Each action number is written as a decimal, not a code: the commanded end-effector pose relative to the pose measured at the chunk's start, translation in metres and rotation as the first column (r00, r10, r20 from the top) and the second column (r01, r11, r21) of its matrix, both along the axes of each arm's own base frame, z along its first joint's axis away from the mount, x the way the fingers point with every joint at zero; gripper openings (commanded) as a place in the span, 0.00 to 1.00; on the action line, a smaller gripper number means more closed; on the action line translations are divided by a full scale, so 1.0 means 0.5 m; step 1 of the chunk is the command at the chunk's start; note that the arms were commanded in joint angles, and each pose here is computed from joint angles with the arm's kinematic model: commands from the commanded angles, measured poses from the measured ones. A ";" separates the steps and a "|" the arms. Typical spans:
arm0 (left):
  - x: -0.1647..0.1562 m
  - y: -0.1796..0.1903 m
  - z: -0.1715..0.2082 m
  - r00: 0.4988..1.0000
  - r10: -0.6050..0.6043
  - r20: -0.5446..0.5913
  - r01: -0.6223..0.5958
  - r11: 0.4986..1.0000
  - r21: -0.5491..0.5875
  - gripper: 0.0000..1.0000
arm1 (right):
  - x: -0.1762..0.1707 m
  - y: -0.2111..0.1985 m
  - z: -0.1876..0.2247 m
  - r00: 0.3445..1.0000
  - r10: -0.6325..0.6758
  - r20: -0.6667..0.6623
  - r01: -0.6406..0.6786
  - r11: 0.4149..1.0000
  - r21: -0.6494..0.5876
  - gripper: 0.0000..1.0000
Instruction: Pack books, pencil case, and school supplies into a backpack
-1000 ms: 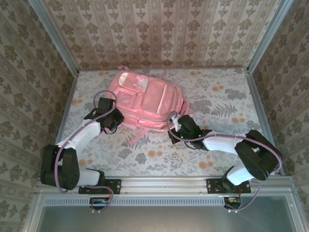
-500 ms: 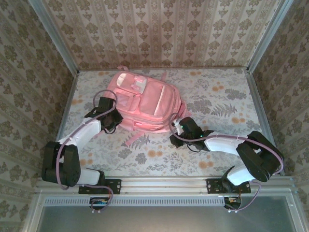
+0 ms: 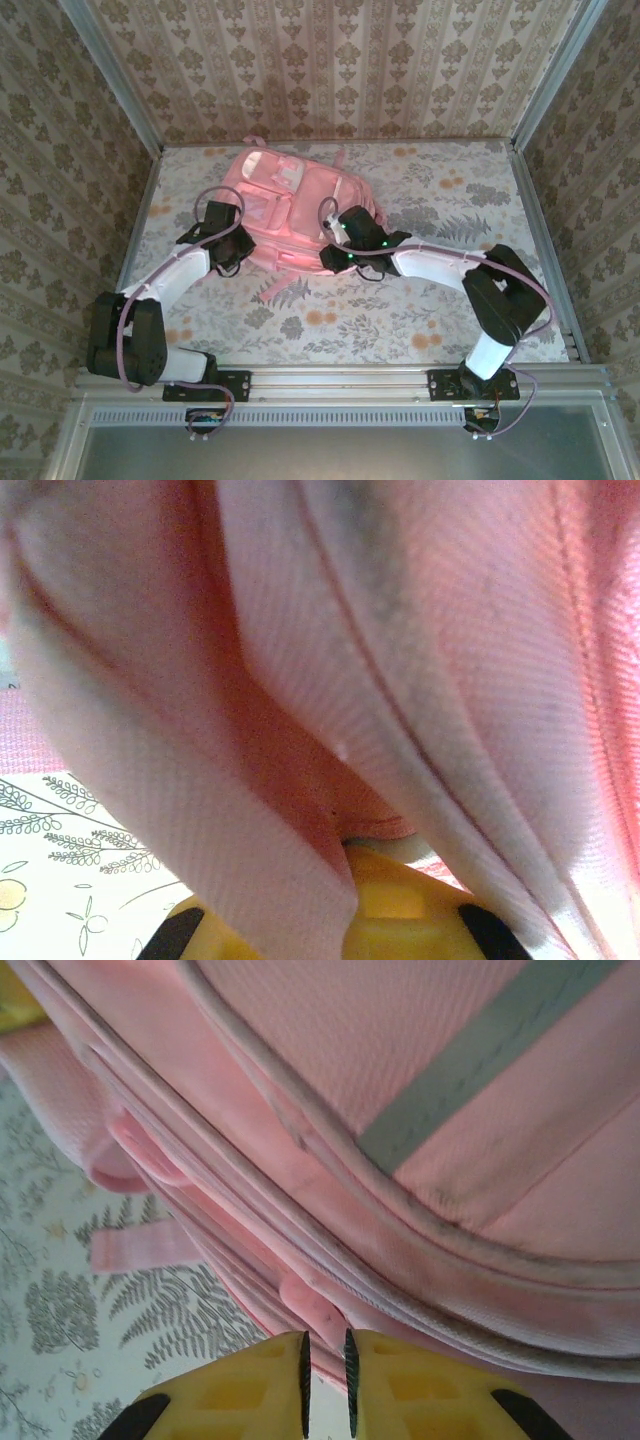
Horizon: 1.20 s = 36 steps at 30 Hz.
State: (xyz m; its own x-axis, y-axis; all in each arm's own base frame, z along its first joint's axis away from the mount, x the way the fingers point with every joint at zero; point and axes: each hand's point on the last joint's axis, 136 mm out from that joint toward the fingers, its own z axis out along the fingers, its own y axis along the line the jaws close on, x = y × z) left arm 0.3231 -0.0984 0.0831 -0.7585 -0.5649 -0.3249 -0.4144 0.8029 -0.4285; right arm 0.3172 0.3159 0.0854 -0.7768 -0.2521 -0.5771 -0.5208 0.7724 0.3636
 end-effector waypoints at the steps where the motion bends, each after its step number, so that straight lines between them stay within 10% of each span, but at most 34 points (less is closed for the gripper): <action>1: 0.022 -0.003 0.001 0.999 0.008 0.042 -0.007 1.000 -0.017 0.00 | -0.029 0.036 -0.006 0.995 0.067 -0.071 -0.068 0.998 -0.004 0.21; 22: 0.017 0.008 -0.028 1.000 0.030 -0.006 -0.030 0.999 -0.018 0.00 | -0.038 0.061 -0.148 0.965 0.046 -0.259 -0.110 0.965 -0.237 0.46; 31: 0.037 0.014 0.023 0.997 0.050 0.051 -0.047 0.997 -0.062 0.00 | -0.054 -0.045 -0.226 0.981 0.030 -0.194 -0.137 0.811 -0.569 0.46; 34: 0.045 0.004 0.041 0.997 0.040 0.064 -0.035 0.996 -0.087 0.00 | -0.043 -0.054 -0.231 0.990 0.041 -0.136 -0.119 0.757 -0.643 0.38; 36: 0.046 0.004 0.046 0.997 0.041 0.070 -0.034 0.995 -0.090 0.00 | -0.031 -0.042 -0.204 0.994 0.042 -0.097 -0.093 0.775 -0.625 0.14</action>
State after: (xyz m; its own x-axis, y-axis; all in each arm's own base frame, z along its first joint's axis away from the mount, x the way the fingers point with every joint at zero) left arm 0.3282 -0.0957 0.0747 -0.7511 -0.6009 -0.2734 -0.4437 0.7662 -0.4649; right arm 0.3175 0.3545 0.0273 -0.7363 -0.5304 -0.4202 -0.5978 0.8008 0.0366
